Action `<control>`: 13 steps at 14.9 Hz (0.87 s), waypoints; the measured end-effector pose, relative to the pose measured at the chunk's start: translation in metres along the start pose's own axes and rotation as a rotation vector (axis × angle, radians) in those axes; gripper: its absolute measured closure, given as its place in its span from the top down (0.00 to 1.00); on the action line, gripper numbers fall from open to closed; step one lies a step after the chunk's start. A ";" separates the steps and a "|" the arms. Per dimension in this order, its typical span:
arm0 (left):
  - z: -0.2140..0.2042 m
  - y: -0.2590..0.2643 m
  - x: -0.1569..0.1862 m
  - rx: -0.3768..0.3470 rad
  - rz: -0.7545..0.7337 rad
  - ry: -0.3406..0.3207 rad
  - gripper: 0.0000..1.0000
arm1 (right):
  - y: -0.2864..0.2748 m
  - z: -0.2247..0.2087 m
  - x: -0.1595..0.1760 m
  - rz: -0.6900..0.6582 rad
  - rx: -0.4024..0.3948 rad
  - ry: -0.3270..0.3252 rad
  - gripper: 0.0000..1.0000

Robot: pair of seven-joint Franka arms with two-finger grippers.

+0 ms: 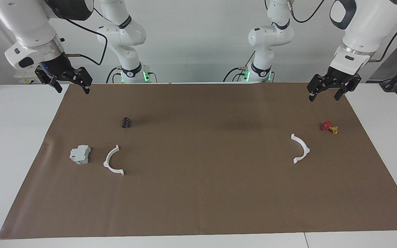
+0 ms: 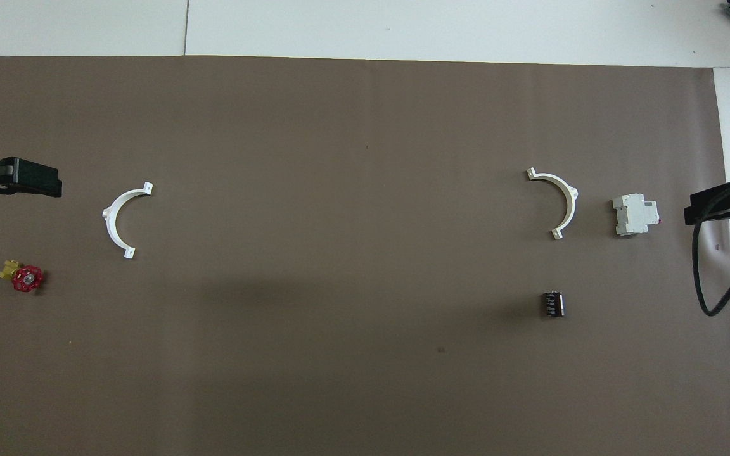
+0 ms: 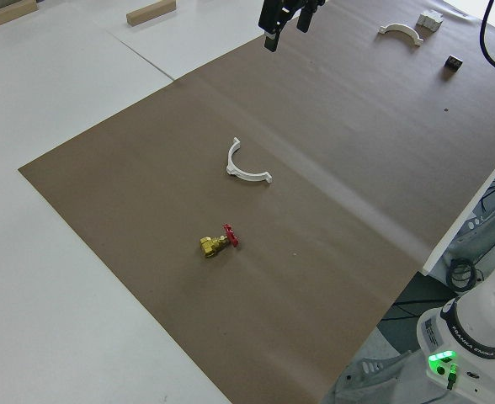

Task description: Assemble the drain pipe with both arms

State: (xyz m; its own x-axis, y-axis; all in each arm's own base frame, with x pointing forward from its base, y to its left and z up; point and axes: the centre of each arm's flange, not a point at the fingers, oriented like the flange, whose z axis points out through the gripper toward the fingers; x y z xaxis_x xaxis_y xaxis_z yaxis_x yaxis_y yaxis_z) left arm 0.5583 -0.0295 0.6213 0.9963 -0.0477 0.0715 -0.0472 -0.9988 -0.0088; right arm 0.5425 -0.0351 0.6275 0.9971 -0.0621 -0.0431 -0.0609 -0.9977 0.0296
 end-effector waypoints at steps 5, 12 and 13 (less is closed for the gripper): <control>0.000 0.000 0.000 0.000 0.000 0.000 1.00 | 0.000 0.001 0.000 0.000 0.001 -0.003 1.00; 0.000 0.000 0.000 0.000 0.000 0.000 1.00 | -0.007 0.030 0.017 -0.023 0.053 0.102 1.00; 0.000 0.000 0.000 0.000 0.000 0.000 1.00 | -0.008 0.045 0.023 -0.047 0.053 0.128 1.00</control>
State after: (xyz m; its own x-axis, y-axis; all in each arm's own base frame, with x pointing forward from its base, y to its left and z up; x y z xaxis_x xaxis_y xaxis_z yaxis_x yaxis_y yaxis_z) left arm 0.5584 -0.0296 0.6214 0.9963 -0.0478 0.0720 -0.0473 -0.9988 -0.0088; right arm 0.5641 -0.0301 0.5812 0.9963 -0.0151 0.0843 -0.0132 -0.9997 -0.0221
